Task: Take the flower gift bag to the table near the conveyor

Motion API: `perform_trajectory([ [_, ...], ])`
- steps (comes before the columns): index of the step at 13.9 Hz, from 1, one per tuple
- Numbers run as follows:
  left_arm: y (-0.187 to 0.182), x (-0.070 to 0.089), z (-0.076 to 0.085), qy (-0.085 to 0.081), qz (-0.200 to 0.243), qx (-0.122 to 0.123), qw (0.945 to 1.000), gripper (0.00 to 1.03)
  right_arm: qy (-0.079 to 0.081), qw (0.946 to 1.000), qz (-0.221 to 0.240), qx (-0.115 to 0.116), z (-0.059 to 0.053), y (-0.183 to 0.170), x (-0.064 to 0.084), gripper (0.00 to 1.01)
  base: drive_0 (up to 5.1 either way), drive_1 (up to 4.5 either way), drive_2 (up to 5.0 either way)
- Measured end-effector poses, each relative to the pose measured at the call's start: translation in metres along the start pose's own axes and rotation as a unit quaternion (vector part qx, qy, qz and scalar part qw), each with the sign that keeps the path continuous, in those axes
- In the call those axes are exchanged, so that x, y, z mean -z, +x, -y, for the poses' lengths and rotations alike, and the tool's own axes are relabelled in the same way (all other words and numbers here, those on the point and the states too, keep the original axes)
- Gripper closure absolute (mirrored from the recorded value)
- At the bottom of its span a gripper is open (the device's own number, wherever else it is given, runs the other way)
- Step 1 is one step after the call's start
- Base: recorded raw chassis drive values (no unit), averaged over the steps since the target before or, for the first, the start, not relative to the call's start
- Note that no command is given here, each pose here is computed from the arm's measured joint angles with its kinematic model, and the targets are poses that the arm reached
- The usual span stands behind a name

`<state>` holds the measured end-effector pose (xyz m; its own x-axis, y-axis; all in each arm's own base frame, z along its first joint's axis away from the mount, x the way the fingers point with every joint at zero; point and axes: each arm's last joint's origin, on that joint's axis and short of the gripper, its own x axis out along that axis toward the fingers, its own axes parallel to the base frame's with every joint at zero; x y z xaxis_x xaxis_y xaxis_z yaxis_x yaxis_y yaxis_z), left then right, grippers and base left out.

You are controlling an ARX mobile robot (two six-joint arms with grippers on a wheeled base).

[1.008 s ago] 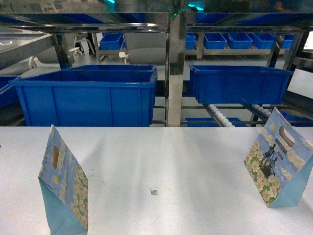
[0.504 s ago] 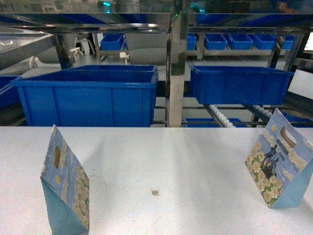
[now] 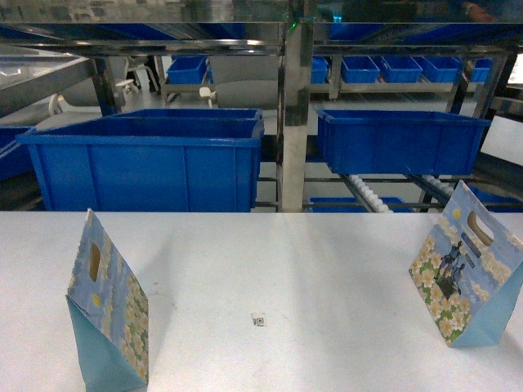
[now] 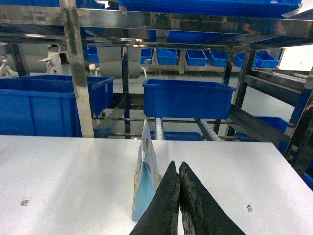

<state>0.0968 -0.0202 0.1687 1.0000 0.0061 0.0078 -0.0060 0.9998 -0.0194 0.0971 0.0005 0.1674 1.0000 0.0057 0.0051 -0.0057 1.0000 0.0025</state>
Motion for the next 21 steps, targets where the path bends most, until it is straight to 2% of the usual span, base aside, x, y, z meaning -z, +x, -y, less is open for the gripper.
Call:
perform_trajectory([
  [4,0.000,0.000,-0.009,0.001,0.000,0.000,1.0000,1.01,0.000,1.0000,0.000,0.000,0.000,0.000,0.000,0.99,0.0,0.00,0.0],
  [5,0.001,0.001,-0.015,0.002,-0.005,0.012,0.9999,1.01,0.000,1.0000,0.000,0.000,0.000,0.000,0.000,0.99,0.0,0.00,0.0],
  [6,0.001,0.001,-0.021,0.003,-0.005,-0.011,0.9999,1.01,0.000,1.0000,0.000,0.000,0.000,0.000,0.000,0.99,0.0,0.00,0.0],
  [8,0.001,0.001,-0.020,0.003,-0.004,0.005,1.0000,1.01,0.000,1.0000,0.000,0.000,0.000,0.000,0.000,0.99,0.0,0.00,0.0],
  [12,0.001,0.001,-0.020,0.002,-0.004,0.004,1.0000,1.01,0.000,1.0000,0.000,0.000,0.000,0.000,0.000,0.97,0.0,0.00,0.0],
  [13,0.001,0.001,-0.020,0.002,-0.005,0.004,1.0000,0.90,0.000,1.0000,0.000,0.000,0.000,0.000,0.000,0.85,0.0,0.00,0.0],
  [19,0.001,0.001,-0.020,0.002,-0.004,0.004,1.0000,0.09,0.000,1.0000,0.000,0.000,0.000,0.000,0.000,0.03,0.0,0.00,0.0],
  [20,0.001,0.001,-0.020,0.003,-0.005,0.004,1.0000,0.04,0.000,1.0000,0.000,0.000,0.000,0.000,0.000,0.03,0.0,0.00,0.0],
  [21,0.001,0.001,-0.020,0.003,-0.005,0.004,1.0000,0.05,0.000,1.0000,0.000,0.000,0.000,0.000,0.000,0.03,0.0,0.00,0.0],
])
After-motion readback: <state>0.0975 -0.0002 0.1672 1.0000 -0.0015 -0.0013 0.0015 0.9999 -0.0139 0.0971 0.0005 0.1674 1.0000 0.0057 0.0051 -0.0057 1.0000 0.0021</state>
